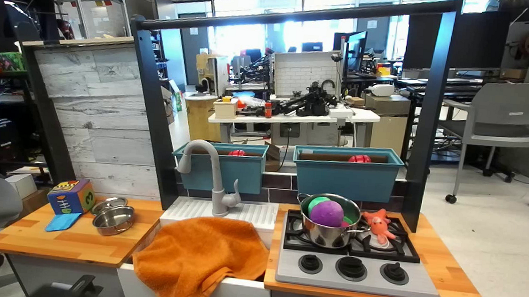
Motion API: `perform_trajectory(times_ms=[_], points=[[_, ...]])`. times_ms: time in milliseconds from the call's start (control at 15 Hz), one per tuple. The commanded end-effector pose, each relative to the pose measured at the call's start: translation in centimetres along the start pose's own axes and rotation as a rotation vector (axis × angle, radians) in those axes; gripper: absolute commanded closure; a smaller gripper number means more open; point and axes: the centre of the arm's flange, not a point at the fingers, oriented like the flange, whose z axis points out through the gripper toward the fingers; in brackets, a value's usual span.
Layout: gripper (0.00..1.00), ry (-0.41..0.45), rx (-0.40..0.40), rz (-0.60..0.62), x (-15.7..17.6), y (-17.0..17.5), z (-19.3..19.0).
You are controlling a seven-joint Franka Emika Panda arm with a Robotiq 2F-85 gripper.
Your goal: Turn the box
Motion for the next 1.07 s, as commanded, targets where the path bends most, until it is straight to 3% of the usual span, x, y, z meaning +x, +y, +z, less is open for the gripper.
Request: perform_trajectory(times_ms=[0, 600, 667, 1000], points=[[0.00, 0.000, 0.000, 0.000, 0.0, 0.0, 0.0], [0.00, 0.000, 0.000, 0.000, 0.0, 0.0, 0.0], [0.00, 0.062, 0.025, 0.011, -3.5, 1.1, 0.1], [0.00, 0.112, 0.159, 0.002, 1.0, -0.4, 3.3]])
